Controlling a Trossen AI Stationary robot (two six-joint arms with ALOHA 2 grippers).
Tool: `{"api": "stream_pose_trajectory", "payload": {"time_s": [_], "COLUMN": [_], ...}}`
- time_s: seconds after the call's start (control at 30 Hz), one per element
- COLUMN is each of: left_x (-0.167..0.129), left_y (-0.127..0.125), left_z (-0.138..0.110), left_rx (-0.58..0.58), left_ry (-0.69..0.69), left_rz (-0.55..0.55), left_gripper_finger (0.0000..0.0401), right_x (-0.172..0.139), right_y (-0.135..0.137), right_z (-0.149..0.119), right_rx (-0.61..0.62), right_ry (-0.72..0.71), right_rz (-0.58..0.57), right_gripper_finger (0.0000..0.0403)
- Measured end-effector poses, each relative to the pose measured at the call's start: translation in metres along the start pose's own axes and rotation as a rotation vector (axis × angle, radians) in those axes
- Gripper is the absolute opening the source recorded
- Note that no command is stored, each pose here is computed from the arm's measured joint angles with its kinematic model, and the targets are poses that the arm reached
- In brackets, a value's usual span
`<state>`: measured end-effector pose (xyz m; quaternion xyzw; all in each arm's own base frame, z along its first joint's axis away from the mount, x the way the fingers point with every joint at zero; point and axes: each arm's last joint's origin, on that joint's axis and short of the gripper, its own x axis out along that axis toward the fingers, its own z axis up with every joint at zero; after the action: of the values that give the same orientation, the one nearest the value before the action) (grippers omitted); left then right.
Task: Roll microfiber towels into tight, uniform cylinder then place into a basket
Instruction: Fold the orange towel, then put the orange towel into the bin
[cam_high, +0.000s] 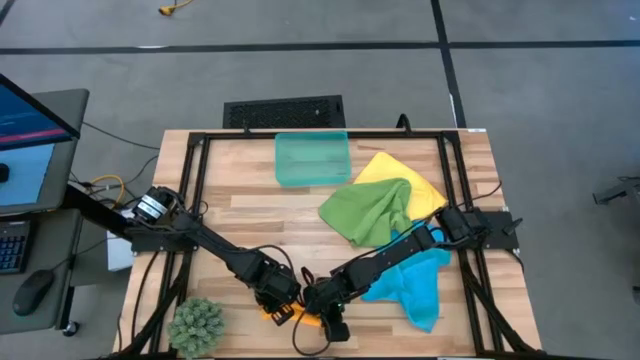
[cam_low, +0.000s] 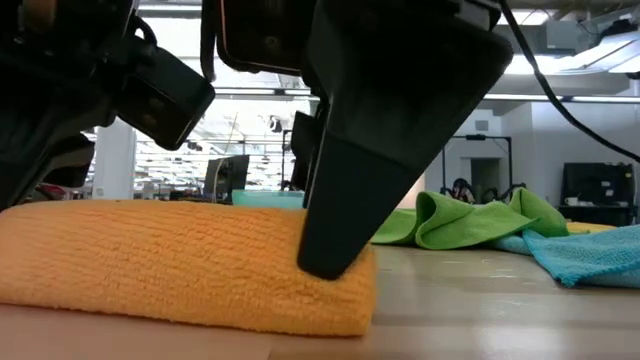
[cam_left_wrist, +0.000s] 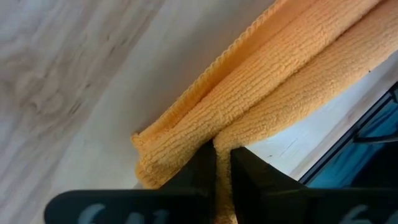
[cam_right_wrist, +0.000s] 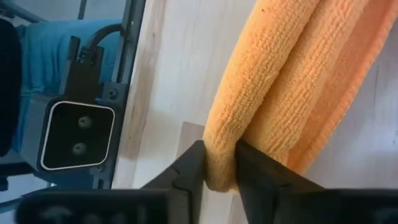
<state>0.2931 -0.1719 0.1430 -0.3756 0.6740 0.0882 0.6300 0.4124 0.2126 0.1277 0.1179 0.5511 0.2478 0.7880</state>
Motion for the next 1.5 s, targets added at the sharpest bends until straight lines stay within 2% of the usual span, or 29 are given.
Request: {"api": "stream_pose_trajectory", "payload": {"time_s": [0.17,0.33,0.5,0.63,0.8,0.9,1.07,1.2,1.33,1.5], "left_x": [0.0,0.0,0.0,0.001,0.001,0.001,0.001,0.002,0.002,0.002], "left_y": [0.0,0.0,0.003,0.003,0.002,0.002,0.001,0.001,0.001,0.001], "left_z": [0.0,0.001,-0.001,-0.002,-0.003,-0.003,-0.005,-0.005,-0.005,-0.005], "left_rx": [0.014,0.015,0.008,0.013,0.018,0.02,0.026,0.031,0.031,0.031], "left_ry": [-0.005,-0.022,-0.009,-0.009,-0.014,-0.017,-0.02,-0.02,-0.02,-0.021], "left_rz": [0.005,0.009,0.033,0.035,0.035,0.035,0.035,0.035,0.036,0.036], "left_gripper_finger": [0.0018,0.0018,0.0018,0.0018,0.0018,0.0018,0.0018,0.0018,0.0018,0.0018], "right_x": [-0.006,-0.014,-0.022,-0.033,-0.029,-0.026,-0.026,-0.038,-0.058,-0.069], "right_y": [-0.005,-0.004,0.008,0.021,0.03,0.035,0.039,0.04,0.045,0.05], "right_z": [0.001,-0.004,-0.019,-0.025,-0.033,-0.037,-0.057,-0.081,-0.098,-0.105], "right_rx": [0.03,0.008,-0.038,-0.093,-0.131,-0.153,-0.16,-0.112,-0.082,-0.11], "right_ry": [0.016,0.07,0.163,0.172,0.205,0.195,0.2,0.188,0.063,-0.174], "right_rz": [0.009,-0.031,-0.131,-0.2,-0.223,-0.278,-0.414,-0.512,-0.526,-0.44], "right_gripper_finger": [0.0162,0.0172,0.0165,0.0156,0.0148,0.0143,0.0135,0.0131,0.0127,0.0126]}}
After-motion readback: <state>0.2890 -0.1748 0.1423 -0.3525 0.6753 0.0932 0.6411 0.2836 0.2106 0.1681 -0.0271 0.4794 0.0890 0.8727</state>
